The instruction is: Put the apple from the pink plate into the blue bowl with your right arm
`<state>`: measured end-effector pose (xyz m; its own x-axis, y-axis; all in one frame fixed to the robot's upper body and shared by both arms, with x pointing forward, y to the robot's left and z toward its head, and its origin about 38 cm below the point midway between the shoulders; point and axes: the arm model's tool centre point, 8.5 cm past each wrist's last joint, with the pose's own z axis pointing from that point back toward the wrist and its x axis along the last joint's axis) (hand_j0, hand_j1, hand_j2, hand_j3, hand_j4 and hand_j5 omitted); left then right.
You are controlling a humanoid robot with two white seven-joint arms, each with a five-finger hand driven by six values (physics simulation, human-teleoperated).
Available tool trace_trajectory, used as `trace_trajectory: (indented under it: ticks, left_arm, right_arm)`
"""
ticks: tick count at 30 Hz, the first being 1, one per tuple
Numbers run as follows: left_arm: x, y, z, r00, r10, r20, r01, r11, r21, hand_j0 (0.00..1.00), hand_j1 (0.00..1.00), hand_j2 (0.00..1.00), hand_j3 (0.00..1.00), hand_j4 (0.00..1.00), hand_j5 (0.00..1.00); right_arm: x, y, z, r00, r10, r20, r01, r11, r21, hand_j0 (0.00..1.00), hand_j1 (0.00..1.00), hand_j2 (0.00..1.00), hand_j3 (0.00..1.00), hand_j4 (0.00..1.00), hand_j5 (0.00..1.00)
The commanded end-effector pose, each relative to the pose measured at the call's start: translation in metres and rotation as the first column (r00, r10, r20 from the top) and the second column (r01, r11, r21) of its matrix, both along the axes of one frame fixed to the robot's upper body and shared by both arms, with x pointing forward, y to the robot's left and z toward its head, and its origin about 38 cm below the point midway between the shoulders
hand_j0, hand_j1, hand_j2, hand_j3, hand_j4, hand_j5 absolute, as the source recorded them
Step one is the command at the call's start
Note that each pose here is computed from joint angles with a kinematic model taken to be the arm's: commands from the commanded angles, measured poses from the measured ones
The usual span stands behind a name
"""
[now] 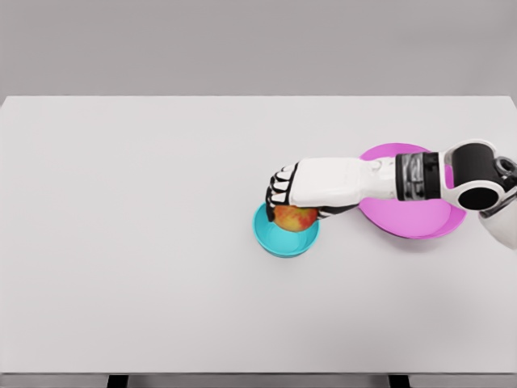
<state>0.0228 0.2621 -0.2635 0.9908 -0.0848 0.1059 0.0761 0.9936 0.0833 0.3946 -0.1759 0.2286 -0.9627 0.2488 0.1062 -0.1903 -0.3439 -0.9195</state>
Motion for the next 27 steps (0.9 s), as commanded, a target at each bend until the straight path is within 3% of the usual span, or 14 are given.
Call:
trace_trajectory:
  ticks: [1, 7, 8, 10, 11, 21, 22, 24, 27]
  left_arm:
    - [0.000, 0.000, 0.000, 1.000, 0.000, 0.000, 0.000, 1.000, 0.000, 1.00, 1.00, 1.00, 1.00, 1.00, 1.00]
    - [0.000, 0.000, 0.000, 1.000, 0.000, 0.000, 0.000, 1.000, 0.000, 1.00, 1.00, 1.00, 1.00, 1.00, 1.00]
    - [0.000, 0.000, 0.000, 1.000, 0.000, 0.000, 0.000, 1.000, 0.000, 1.00, 1.00, 1.00, 1.00, 1.00, 1.00]
    - [0.000, 0.000, 0.000, 1.000, 0.000, 0.000, 0.000, 1.000, 0.000, 1.00, 1.00, 1.00, 1.00, 1.00, 1.00]
    - [0.000, 0.000, 0.000, 1.000, 0.000, 0.000, 0.000, 1.000, 0.000, 1.00, 1.00, 1.00, 1.00, 1.00, 1.00]
    - [0.000, 0.000, 0.000, 1.000, 0.000, 0.000, 0.000, 1.000, 0.000, 1.00, 1.00, 1.00, 1.00, 1.00, 1.00]
    - [0.000, 0.000, 0.000, 1.000, 0.000, 0.000, 0.000, 1.000, 0.000, 1.00, 1.00, 1.00, 1.00, 1.00, 1.00]
    - [0.000, 0.000, 0.000, 1.000, 0.000, 0.000, 0.000, 1.000, 0.000, 1.00, 1.00, 1.00, 1.00, 1.00, 1.00]
    - [0.000, 0.000, 0.000, 1.000, 0.000, 0.000, 0.000, 1.000, 0.000, 1.00, 1.00, 1.00, 1.00, 1.00, 1.00]
  right_arm:
    - [-0.002, 0.004, -0.004, 1.000, 0.010, -0.016, -0.010, 1.000, -0.001, 0.33, 0.33, 0.33, 0.33, 0.33, 0.33]
    - [-0.003, 0.007, -0.008, 1.000, 0.017, -0.018, -0.017, 1.000, -0.011, 0.33, 0.33, 0.33, 0.33, 0.33, 0.33]
    - [-0.003, 0.007, -0.009, 1.000, 0.017, -0.017, -0.017, 1.000, -0.014, 0.42, 0.42, 0.42, 0.42, 0.42, 0.42]
    - [-0.003, 0.007, -0.008, 1.000, 0.016, -0.014, -0.016, 1.000, -0.015, 0.92, 0.92, 0.92, 0.92, 0.92, 0.92]
    - [-0.003, 0.007, -0.007, 1.000, 0.019, -0.012, -0.019, 1.000, -0.014, 1.00, 1.00, 1.00, 1.00, 1.00, 1.00]
    - [-0.003, 0.004, 0.000, 1.000, 0.016, 0.005, -0.016, 1.000, -0.014, 1.00, 1.00, 1.00, 1.00, 1.00, 1.00]
    - [-0.004, 0.003, 0.010, 0.999, 0.019, 0.030, -0.019, 1.000, -0.001, 1.00, 1.00, 1.00, 1.00, 1.00, 1.00]
    - [0.000, -0.034, 0.050, 0.989, -0.061, 0.131, 0.059, 0.998, 0.022, 1.00, 1.00, 1.00, 1.00, 1.00, 1.00]
    - [0.002, -0.086, 0.068, 0.967, -0.195, 0.165, 0.191, 0.981, 0.043, 1.00, 1.00, 1.00, 1.00, 1.00, 1.00]
